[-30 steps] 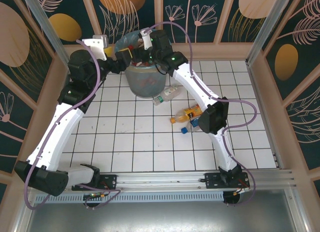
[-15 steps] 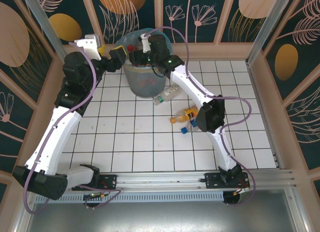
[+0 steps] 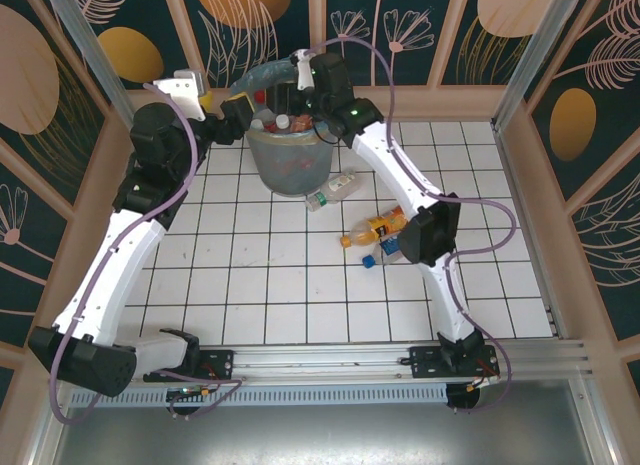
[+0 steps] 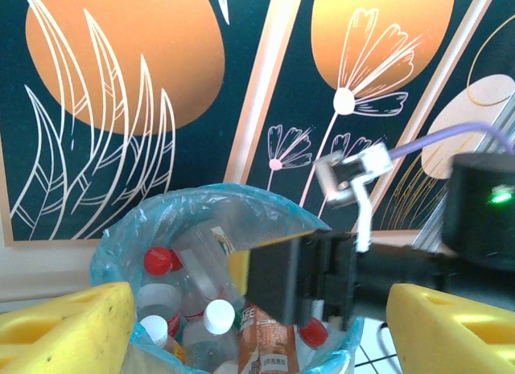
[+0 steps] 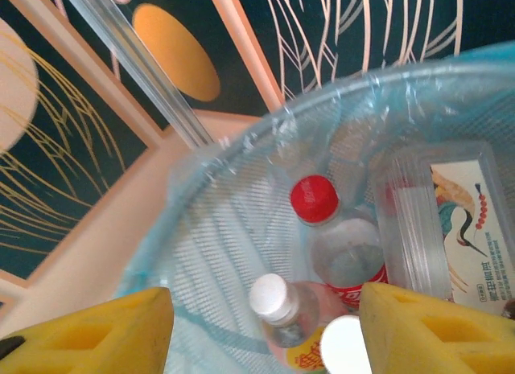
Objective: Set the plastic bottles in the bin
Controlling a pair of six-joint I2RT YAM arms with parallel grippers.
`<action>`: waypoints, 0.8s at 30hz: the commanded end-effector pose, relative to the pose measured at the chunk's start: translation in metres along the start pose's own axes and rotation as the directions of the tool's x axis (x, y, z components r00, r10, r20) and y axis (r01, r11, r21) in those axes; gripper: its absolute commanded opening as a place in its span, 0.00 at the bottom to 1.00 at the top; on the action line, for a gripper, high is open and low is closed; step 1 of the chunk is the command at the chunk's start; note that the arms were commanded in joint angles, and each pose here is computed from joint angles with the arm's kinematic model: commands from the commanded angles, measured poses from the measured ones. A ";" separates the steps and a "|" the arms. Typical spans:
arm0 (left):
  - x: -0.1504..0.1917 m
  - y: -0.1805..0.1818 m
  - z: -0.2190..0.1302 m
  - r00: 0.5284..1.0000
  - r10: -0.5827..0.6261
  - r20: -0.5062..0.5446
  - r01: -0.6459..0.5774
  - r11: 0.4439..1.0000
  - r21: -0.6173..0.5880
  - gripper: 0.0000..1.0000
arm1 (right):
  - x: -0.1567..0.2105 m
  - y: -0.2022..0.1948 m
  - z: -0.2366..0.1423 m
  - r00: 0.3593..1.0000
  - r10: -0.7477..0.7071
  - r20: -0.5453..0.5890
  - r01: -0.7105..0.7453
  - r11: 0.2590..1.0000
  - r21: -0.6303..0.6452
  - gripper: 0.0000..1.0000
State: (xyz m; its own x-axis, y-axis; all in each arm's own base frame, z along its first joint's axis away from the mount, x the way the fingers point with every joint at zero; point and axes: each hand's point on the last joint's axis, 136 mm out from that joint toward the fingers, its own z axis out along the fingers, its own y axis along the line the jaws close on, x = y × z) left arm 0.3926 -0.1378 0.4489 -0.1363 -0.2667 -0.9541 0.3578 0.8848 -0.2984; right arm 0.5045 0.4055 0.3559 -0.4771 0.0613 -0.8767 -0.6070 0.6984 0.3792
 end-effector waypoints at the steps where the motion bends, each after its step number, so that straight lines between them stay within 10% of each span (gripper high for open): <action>1: -0.001 0.004 0.003 0.999 0.037 0.011 -0.037 0.999 -0.007 0.79 | -0.057 0.037 -0.075 0.994 -0.004 0.108 0.009 0.999 -0.044 0.65; 15: 0.082 -0.094 0.022 0.949 0.266 -0.168 -0.226 0.948 0.225 0.69 | 0.092 -0.027 -0.223 0.999 0.026 -0.023 -0.020 0.976 0.218 0.61; 24: 0.191 -0.181 0.006 0.898 0.322 -0.301 -0.175 0.887 0.426 0.68 | 0.211 -0.126 -0.294 0.867 0.497 -0.040 -0.383 0.715 0.585 0.59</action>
State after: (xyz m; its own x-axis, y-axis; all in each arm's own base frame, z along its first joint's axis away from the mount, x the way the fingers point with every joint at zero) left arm 0.3050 -0.3418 0.3416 -0.2535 0.1512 -0.9554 0.7441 0.6616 -0.0927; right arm 0.3125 0.1536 0.2355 -0.7079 0.2082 -0.6749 -0.0845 0.9237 0.3736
